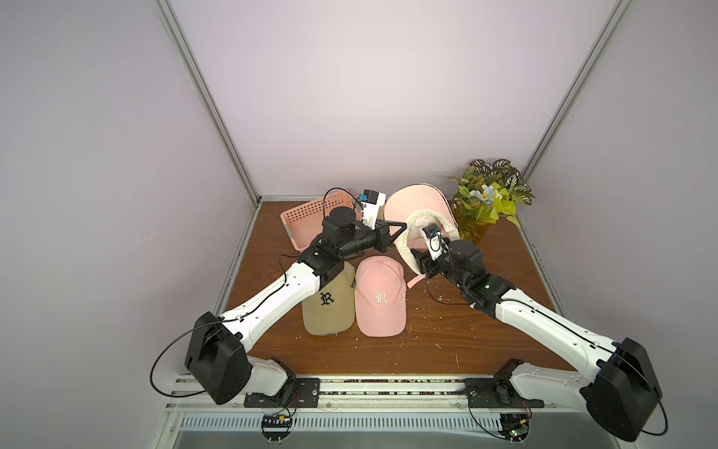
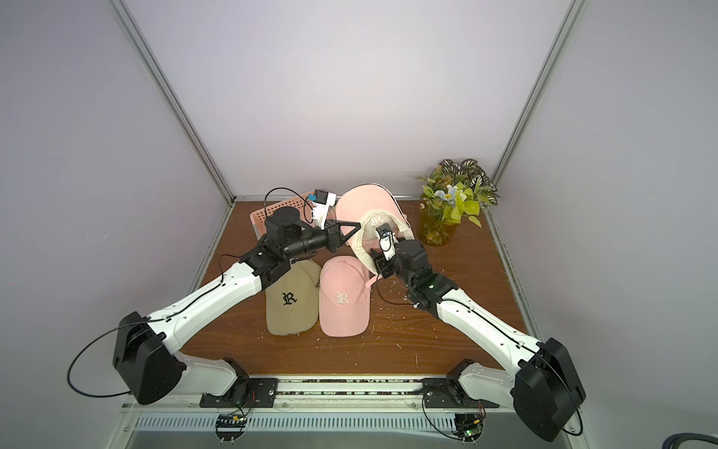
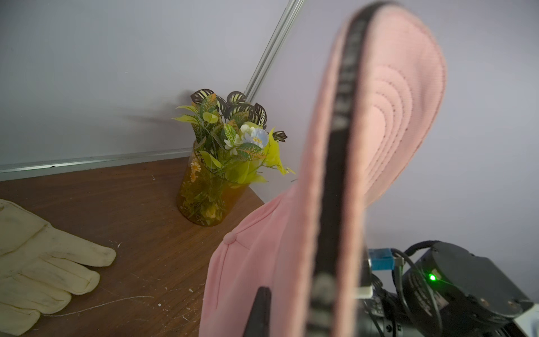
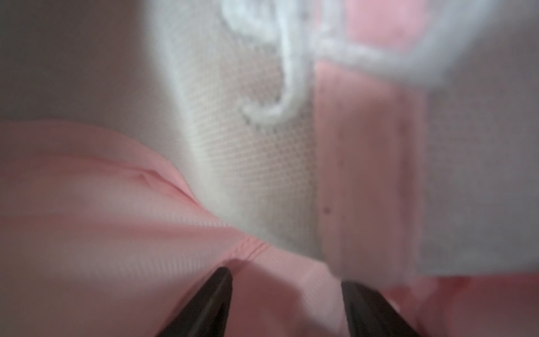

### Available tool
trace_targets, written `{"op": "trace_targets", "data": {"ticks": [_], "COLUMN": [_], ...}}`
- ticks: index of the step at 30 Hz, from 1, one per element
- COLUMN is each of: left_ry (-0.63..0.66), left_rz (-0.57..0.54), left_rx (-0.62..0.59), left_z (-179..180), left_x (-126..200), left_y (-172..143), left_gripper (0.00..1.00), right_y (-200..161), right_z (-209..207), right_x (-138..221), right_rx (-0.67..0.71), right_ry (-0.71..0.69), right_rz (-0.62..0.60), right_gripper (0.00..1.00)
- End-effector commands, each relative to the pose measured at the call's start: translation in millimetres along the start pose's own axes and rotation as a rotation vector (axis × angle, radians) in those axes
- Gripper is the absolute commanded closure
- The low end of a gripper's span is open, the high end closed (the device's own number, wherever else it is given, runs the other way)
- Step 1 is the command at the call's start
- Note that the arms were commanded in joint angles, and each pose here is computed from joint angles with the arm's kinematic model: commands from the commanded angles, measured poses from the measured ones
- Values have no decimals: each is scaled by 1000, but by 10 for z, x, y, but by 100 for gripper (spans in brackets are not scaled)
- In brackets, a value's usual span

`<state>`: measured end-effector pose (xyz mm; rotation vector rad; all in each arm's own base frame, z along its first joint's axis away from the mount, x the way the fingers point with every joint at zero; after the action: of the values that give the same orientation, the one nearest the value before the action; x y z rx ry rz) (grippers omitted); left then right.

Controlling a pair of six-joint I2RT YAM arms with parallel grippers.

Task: Turn the baseball cap inside out
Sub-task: Turn over the baseball cap.

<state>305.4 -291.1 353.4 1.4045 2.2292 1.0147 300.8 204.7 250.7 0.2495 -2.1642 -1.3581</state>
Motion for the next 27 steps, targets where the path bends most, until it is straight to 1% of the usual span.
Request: {"op": "trace_targets", "data": {"ticks": [1, 3, 5, 8, 11, 13, 16, 17, 19, 22, 24, 27], "left_ry": [-129, -118, -83, -48, -28, -21, -32, -39, -59, -83, -102, -126], "left_rz": [-82, -85, -87, -76, -58, -46, -28, -26, -13, 5, 21, 48], "left_rx": [-33, -32, -35, -36, -27, -20, -9, -7, -5, 3, 14, 28], "left_z": [-380, -355, -290, -192, -108, -68, -63, -71, -116, -167, -196, -226], "left_x": [109, 98, 76, 33, -16, -47, -74, -75, -76, -73, -70, -68], "left_y": [264, 264, 257, 219, 164, 135, 102, 98, 79, 47, 22, -21], "left_gripper": [97, 97, 97, 98, 98, 98, 98, 99, 99, 99, 99, 99], "right_y": [-134, -134, -40, 205, 448, 583, 686, 703, 753, 787, 801, 802], "right_z": [35, 50, 73, 42, 3, -28, -85, -114, -201, -302, -331, -352], "right_x": [-17, 3, 66, 252, 444, 548, 604, 602, 606, 590, 563, 489], "right_rx": [28, 44, 57, 50, 33, 25, 20, 15, -6, -49, -64, -71], "right_ry": [-14, -9, 17, 30, 40, 40, 12, -8, -66, -139, -164, -191], "right_rz": [33, 36, 4, -103, -219, -283, -330, -334, -347, -364, -376, -379], "right_gripper": [30, 28, 27, 27, 29, 32, 37, 40, 50, 74, 81, 84]}}
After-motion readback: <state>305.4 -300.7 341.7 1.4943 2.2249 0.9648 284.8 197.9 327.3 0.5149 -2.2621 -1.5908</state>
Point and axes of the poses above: each gripper's point midway between its finger pads, its own x axis back along the fingers, its own z axis along the line the jaws close on, y = z × x, the point moved 4 cm from there along x, back along the fingers, and after that the axes turned 12 degrees about x, right-handed, at the moved point
